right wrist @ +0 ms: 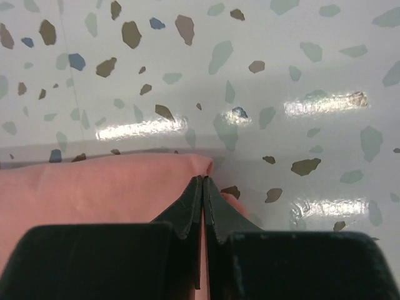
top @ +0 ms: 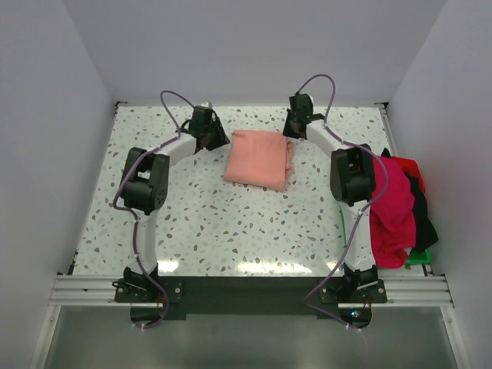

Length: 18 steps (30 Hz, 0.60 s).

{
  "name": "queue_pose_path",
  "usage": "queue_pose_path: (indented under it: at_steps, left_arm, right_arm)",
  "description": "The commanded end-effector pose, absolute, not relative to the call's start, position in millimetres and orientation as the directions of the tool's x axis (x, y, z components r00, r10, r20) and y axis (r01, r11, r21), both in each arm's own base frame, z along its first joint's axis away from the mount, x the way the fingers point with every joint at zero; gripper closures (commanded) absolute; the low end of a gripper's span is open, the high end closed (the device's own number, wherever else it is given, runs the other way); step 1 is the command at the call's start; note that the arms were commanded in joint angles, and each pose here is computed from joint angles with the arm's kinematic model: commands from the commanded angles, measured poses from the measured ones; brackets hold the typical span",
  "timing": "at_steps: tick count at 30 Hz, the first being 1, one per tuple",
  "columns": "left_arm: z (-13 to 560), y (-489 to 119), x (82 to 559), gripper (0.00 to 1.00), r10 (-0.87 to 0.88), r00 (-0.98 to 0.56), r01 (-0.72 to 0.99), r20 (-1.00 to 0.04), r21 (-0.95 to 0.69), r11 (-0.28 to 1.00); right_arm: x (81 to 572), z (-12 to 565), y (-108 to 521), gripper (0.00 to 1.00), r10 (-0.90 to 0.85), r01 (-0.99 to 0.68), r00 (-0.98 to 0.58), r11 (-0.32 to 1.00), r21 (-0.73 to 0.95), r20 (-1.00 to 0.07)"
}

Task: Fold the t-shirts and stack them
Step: Fold the tshirt

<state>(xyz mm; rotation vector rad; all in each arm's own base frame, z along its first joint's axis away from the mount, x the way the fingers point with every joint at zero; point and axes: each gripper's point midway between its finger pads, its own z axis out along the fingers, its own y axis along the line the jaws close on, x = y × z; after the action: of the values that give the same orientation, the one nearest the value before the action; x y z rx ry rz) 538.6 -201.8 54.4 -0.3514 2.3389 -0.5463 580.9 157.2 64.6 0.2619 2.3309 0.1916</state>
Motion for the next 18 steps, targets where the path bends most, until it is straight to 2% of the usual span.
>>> queue_pose_path:
  at_steps: [1,8,13,18]
  left_arm:
    - [106,-232,528,0.58,-0.403,-0.654,0.013,-0.64,-0.542,0.84]
    - [96,-261,490,0.63,-0.36,-0.666,0.03,-0.653,-0.506,0.862]
    - [64,-258,450,0.7,-0.348,-0.705,-0.079,-0.618,-0.419,0.905]
    - [37,-246,403,0.74,-0.357,-0.727,-0.164,-0.587,-0.356,0.92]
  right_arm:
    - [581,58,157,1.0,0.264,0.155,-0.699,0.963,0.22,-0.665]
    - [563,32,159,1.0,0.257,0.155,-0.753,0.964,0.216,-0.606]
    - [548,31,163,1.0,0.256,0.136,-0.766,0.961,0.242,-0.589]
    - [526,26,172,1.0,0.233,0.107,-0.794,0.963,0.248,-0.562]
